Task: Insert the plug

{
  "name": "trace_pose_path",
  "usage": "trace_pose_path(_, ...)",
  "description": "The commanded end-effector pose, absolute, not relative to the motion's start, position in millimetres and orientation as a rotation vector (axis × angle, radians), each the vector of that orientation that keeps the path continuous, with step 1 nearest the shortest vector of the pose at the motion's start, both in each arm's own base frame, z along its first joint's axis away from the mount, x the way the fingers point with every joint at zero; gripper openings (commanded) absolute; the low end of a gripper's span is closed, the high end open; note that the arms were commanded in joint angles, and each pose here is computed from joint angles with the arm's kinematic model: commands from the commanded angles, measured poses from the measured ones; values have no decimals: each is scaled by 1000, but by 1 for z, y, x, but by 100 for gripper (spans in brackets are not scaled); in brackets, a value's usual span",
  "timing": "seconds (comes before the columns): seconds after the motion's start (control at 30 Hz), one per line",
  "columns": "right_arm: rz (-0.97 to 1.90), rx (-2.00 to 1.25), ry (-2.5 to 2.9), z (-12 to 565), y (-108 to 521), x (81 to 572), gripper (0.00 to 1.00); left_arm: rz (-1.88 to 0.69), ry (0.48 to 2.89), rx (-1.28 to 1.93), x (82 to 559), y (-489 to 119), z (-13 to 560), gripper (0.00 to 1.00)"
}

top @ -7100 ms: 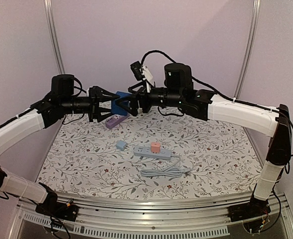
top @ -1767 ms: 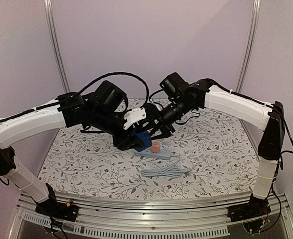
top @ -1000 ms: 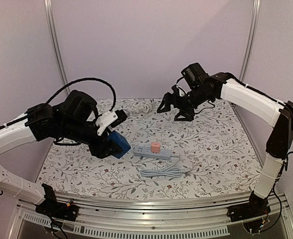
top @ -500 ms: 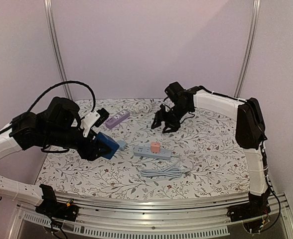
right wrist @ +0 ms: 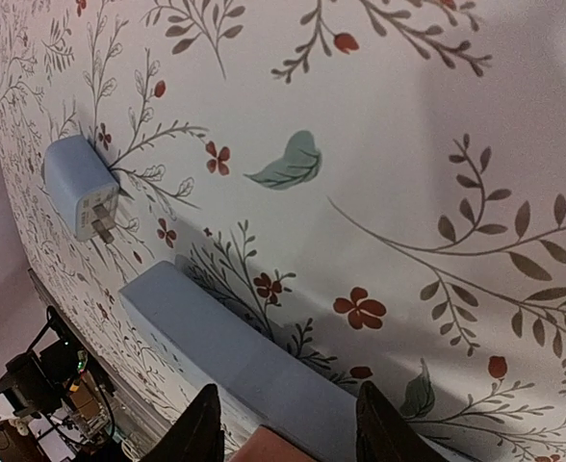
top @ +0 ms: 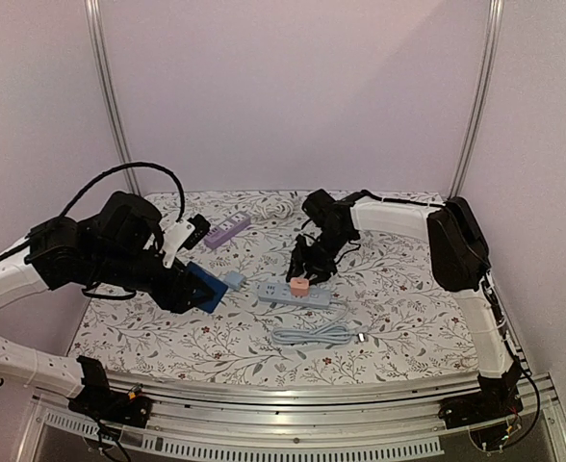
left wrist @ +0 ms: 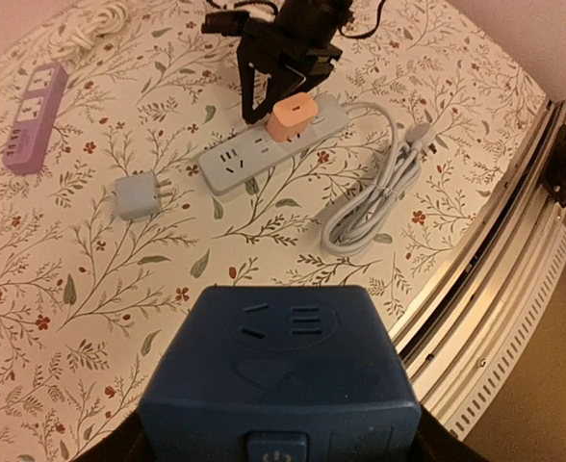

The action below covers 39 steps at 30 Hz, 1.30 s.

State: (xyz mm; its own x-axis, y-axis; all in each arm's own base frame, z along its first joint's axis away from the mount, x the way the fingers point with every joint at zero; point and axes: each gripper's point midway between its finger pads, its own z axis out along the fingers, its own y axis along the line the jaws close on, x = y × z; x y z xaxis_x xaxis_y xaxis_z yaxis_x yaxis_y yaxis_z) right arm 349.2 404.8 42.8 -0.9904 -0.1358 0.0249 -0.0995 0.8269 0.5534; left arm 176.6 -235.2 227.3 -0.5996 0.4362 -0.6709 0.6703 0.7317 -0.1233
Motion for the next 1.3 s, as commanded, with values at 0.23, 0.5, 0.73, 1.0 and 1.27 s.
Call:
trace_pose_path(0.23,-946,231,-2873,25,430,340,38,-475,2349,815,181,-240,220,0)
trace_pose_path(0.5,-941,298,-2807,8,441,324,36,-505,2484,707,180,-247,205,0)
trace_pose_path(0.73,-873,203,-2798,12,437,314,36,-635,2647,558,188,-265,209,0)
trace_pose_path(1.0,-901,74,-2839,40,431,331,38,-1017,2893,142,217,-267,211,0)
trace_pose_path(1.27,-1000,12,-2917,91,415,359,44,-1091,2969,139,227,-284,194,0)
